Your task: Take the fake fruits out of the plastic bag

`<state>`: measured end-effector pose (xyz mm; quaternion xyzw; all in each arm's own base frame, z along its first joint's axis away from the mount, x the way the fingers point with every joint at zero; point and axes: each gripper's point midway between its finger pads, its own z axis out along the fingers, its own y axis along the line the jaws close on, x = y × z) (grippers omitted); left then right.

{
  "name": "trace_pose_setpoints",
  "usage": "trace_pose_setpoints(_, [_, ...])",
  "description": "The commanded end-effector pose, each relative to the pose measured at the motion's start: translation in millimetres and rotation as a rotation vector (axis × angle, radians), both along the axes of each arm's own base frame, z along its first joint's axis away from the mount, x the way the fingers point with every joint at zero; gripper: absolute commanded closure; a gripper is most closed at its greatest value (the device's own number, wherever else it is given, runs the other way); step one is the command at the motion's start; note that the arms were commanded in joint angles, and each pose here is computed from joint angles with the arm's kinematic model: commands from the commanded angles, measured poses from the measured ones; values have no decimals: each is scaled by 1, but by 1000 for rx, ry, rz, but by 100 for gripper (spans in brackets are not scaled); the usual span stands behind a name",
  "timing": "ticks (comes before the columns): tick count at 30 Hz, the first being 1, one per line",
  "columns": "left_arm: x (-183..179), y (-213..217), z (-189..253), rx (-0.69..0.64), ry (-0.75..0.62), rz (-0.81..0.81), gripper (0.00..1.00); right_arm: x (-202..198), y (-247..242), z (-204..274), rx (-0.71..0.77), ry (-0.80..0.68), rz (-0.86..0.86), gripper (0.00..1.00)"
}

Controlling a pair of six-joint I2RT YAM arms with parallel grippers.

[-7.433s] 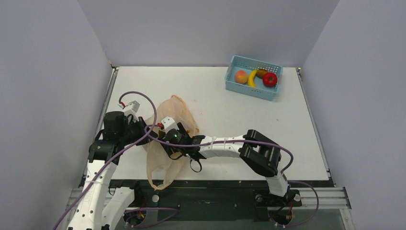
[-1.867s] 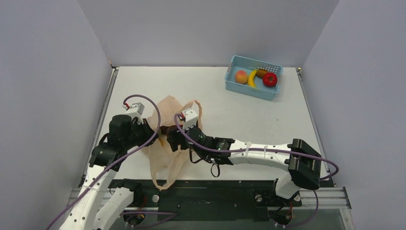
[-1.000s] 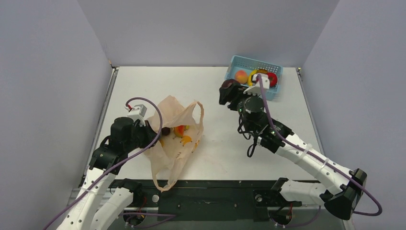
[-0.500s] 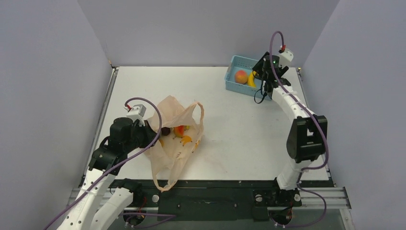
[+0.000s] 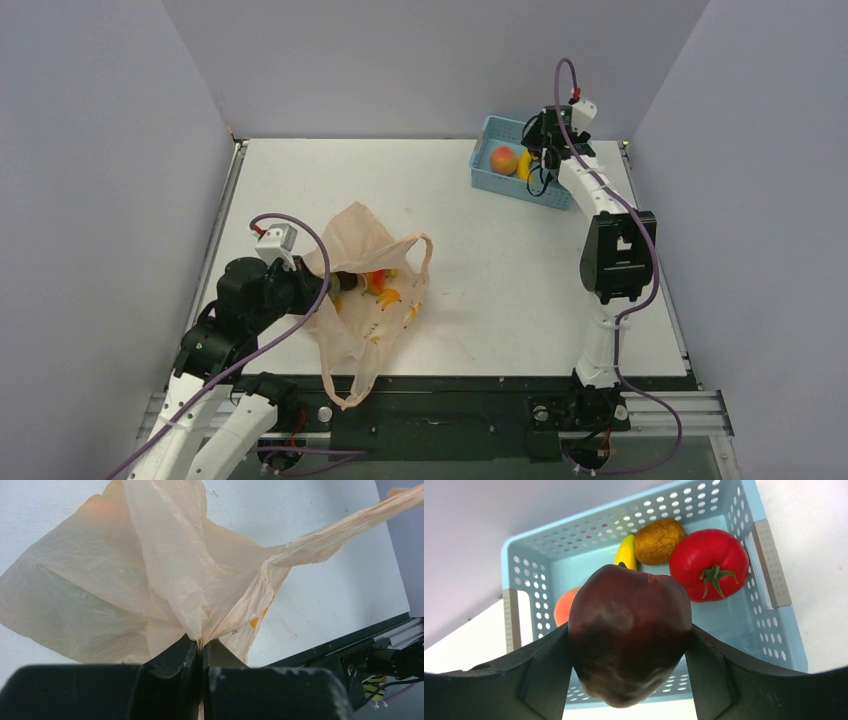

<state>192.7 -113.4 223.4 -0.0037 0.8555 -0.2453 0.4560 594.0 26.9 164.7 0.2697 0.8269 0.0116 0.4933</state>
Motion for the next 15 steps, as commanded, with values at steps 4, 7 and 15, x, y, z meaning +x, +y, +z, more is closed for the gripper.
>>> trace_pose_setpoints(4, [10,-3,7,-9,-27,10,100,12,-2,6,-38,43,36,32])
trace_pose_setpoints(7, [11,-4,2,0,-5,9,100,12,-3,5,-58,63,46,18])
trace_pose_setpoints(15, [12,-4,0,1,2,12,100,1,-7,46,-113,25,50,6])
